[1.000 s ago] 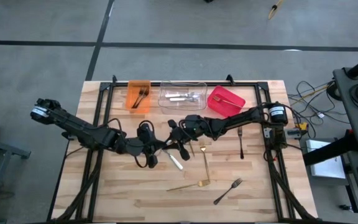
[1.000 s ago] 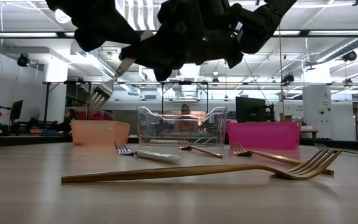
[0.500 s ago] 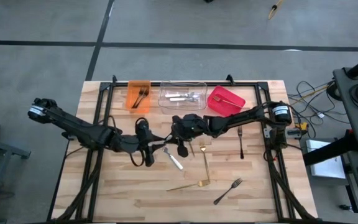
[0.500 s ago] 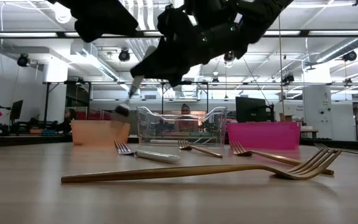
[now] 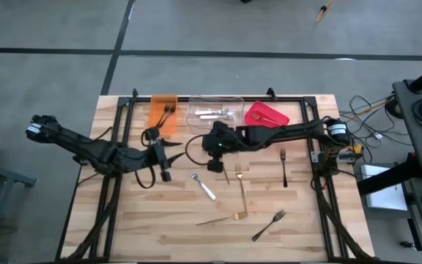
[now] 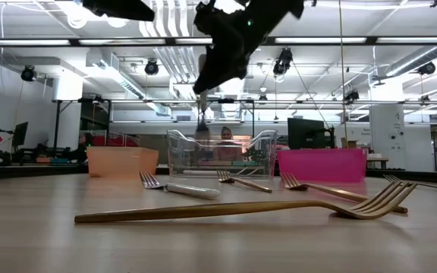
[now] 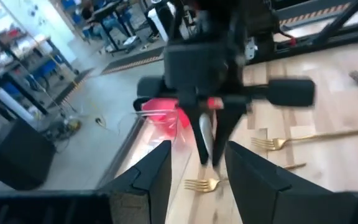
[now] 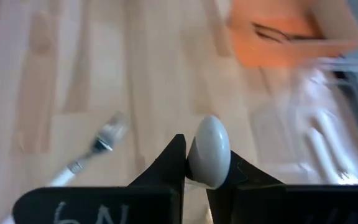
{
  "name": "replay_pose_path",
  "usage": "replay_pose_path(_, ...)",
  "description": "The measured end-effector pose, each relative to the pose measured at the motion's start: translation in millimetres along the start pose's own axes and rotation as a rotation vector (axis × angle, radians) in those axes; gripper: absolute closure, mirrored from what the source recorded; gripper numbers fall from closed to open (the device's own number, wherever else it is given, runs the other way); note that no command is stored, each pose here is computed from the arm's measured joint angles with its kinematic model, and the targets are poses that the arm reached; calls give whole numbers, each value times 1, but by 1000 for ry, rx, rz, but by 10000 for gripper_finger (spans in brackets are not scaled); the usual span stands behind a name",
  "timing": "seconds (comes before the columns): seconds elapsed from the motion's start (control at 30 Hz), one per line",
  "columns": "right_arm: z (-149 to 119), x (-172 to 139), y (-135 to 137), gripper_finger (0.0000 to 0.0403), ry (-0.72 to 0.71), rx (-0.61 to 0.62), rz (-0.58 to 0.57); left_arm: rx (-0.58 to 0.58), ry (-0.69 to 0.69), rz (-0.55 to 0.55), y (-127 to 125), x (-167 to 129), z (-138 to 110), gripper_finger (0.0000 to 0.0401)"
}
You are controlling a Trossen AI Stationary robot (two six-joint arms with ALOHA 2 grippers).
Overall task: Sort silverware by color (type)
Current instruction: Put the white fork into the transparent bin
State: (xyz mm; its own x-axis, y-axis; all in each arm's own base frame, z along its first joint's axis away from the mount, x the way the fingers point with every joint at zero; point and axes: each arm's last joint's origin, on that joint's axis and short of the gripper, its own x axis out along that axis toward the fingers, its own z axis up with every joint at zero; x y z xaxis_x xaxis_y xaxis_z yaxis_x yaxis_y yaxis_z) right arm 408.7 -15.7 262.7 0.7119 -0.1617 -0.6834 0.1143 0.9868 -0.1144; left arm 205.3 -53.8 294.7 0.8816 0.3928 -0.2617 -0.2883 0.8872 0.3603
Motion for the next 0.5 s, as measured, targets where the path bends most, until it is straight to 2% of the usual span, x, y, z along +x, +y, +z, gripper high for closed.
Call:
replay_pose_path(0.13, 13, -22, -5, 378, 83, 42, -77, 48, -29, -29, 2, -5, -17, 277)
replay_pose_path(0.23, 22, -36, -9, 378, 98, 126, -148, 45, -97, -68, 3, -8, -32, 284)
replay_pose_path(0.33, 34, -47, -16, 378, 67, 211, -230, 28, -179, -57, 5, -13, -46, 291)
replay_pose_path(0.5, 55, -59, -28, 378, -37, 294, -289, 37, -250, -33, 13, -25, -59, 301)
